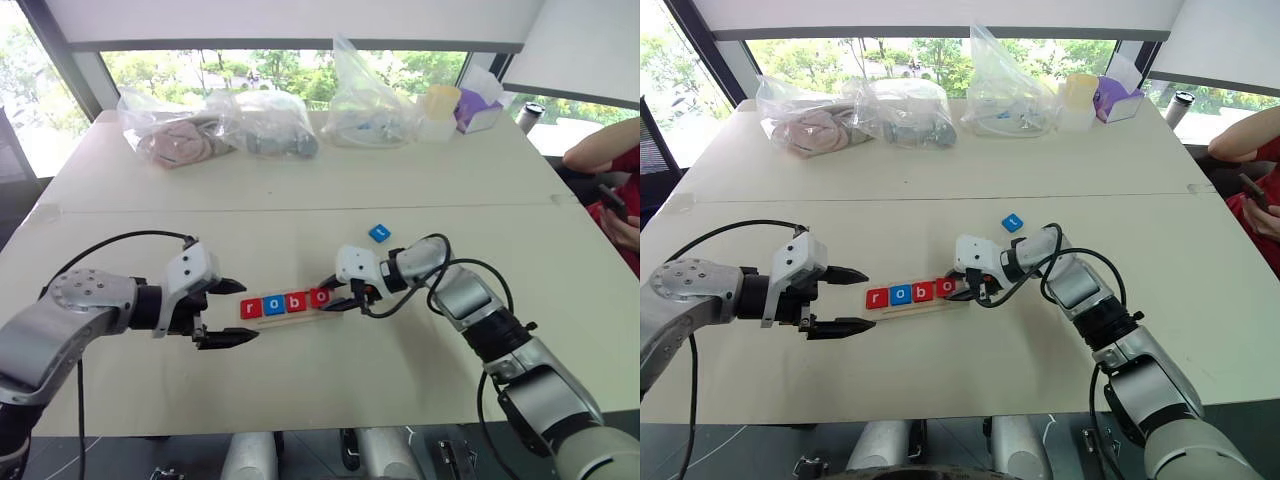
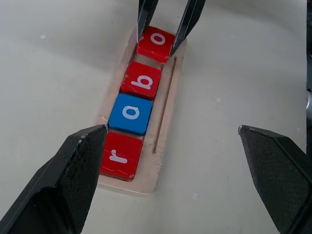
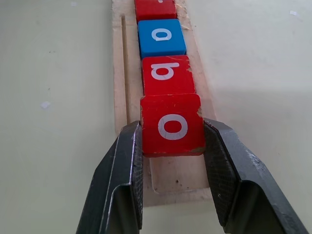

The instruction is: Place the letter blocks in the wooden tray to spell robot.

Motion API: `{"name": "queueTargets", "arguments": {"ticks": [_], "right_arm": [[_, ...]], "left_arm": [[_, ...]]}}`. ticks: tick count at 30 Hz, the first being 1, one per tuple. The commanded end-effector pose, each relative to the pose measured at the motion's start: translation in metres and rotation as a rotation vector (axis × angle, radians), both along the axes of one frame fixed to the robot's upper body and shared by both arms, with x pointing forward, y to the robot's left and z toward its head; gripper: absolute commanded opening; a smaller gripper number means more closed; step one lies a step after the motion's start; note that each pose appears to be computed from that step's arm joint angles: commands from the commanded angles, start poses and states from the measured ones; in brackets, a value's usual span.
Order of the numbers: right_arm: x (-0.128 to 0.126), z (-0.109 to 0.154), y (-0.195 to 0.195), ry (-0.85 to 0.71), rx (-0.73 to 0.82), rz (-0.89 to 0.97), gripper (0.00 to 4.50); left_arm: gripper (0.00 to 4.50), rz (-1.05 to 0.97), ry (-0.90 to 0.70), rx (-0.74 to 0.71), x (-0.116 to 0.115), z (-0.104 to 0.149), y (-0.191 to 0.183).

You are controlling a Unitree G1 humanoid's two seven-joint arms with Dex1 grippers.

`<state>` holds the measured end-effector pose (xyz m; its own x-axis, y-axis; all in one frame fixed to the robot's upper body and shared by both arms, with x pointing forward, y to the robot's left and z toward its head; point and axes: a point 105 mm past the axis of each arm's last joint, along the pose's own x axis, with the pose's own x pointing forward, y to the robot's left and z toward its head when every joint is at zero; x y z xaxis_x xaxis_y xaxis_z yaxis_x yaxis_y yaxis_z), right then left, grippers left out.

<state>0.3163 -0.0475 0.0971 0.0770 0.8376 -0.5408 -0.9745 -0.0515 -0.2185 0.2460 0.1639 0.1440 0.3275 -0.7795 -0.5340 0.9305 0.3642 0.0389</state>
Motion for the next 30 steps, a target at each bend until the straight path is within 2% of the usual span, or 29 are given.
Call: {"name": "queueTargets", "arguments": {"ticks": [1, 7, 8, 13, 17, 21, 23, 25, 27, 30], "right_arm": [[-0.001, 0.006, 0.006, -0.017, 0.028, 0.009, 1.14], [0.002, 0.007, 0.006, -0.036, 0.033, -0.005, 4.11], [0.002, 0.008, 0.005, -0.039, 0.031, -0.001, 4.46], [0.007, 0.016, 0.003, -0.083, 0.053, -0.025, 4.46], [0.019, 0.041, -0.013, -0.102, 0.134, -0.119, 4.46], [0.057, 0.068, -0.060, -0.121, 0.316, -0.517, 4.46], [0.073, 0.065, -0.081, -0.113, 0.370, -0.719, 4.46], [0.079, 0.052, -0.095, -0.106, 0.347, -0.839, 4.46], [0.079, 0.035, -0.100, -0.078, 0.299, -0.879, 4.46], [0.084, 0.023, -0.102, -0.089, 0.277, -0.913, 4.46]], "left_arm": [[4.50, -0.008, -0.039, 0.002, 0.003, 0.006, -0.002], [4.50, -0.008, -0.040, 0.002, 0.005, 0.006, -0.003], [4.50, -0.008, -0.040, 0.002, 0.005, 0.005, -0.002], [4.50, -0.007, -0.044, 0.000, 0.006, 0.005, -0.003], [4.50, -0.006, -0.048, -0.004, 0.006, 0.005, -0.005], [4.50, 0.039, -0.131, -0.136, 0.017, 0.028, -0.012], [4.50, 0.091, -0.197, -0.205, 0.030, 0.041, -0.015], [4.50, 0.108, -0.219, -0.235, 0.037, 0.045, -0.018], [4.50, 0.114, -0.230, -0.260, 0.043, 0.046, -0.024], [4.50, 0.123, -0.251, -0.296, 0.051, 0.049, -0.033]]}}
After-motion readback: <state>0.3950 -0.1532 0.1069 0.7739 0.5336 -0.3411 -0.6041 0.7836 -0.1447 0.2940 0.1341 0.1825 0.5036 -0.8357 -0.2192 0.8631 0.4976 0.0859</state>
